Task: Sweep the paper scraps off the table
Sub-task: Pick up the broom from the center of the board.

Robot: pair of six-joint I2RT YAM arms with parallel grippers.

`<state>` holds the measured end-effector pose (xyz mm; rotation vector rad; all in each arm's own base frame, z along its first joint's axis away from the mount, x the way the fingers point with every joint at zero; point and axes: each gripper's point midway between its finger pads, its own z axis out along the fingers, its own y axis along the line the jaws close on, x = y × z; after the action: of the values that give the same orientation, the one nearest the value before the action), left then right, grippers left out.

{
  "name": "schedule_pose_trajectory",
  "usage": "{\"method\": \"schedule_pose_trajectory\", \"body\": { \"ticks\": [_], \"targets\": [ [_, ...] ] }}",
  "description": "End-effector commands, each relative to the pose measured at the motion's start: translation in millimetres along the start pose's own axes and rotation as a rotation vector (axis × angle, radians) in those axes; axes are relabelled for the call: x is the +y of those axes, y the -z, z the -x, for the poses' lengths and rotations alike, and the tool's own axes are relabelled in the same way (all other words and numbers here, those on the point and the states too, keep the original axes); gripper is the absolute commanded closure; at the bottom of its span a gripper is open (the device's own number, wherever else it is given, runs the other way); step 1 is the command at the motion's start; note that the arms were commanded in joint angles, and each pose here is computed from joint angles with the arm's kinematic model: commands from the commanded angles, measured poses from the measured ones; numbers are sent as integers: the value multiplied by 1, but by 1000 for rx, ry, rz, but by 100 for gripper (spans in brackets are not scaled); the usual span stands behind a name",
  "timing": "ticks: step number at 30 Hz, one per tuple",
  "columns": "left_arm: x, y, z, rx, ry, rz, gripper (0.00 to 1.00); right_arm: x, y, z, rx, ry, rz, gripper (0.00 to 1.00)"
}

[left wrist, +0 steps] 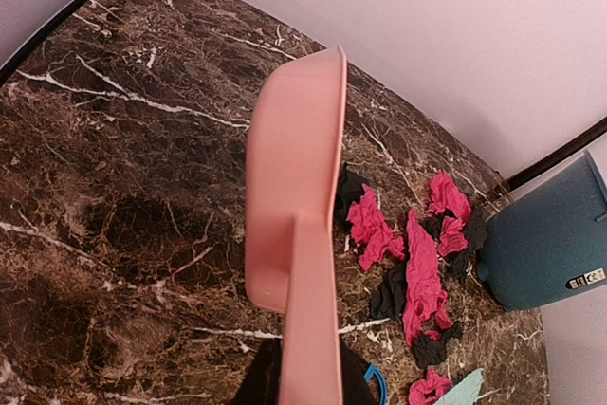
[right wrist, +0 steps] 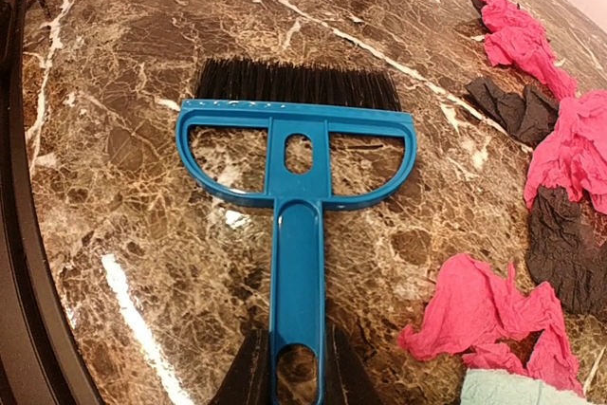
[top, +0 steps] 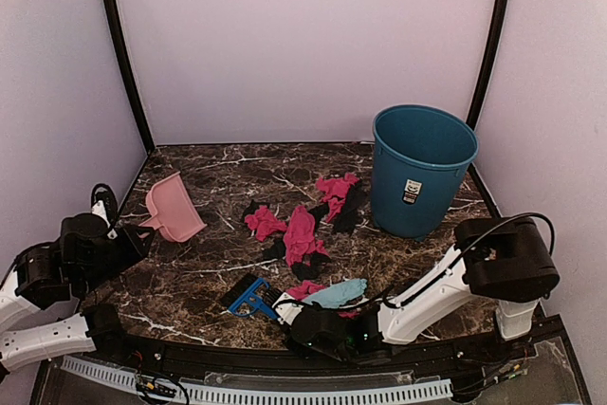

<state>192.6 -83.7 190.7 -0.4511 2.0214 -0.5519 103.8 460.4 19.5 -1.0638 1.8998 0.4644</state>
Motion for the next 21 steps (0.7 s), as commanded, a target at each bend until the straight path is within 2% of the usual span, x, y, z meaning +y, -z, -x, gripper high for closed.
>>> {"method": "schedule_pose_trajectory", "body": {
  "ticks": [1,10,21],
  "targets": [
    [2,-13,-12,11,18,15,100,-11,5,-24,84,47,-13,97],
    [11,-30,-33,37,52,39,99,-14,28,13,11,7,12,100],
    [21,-43,-57,89,104,56,96,-25,56,31,-39,-29,23,100]
  ]
}}
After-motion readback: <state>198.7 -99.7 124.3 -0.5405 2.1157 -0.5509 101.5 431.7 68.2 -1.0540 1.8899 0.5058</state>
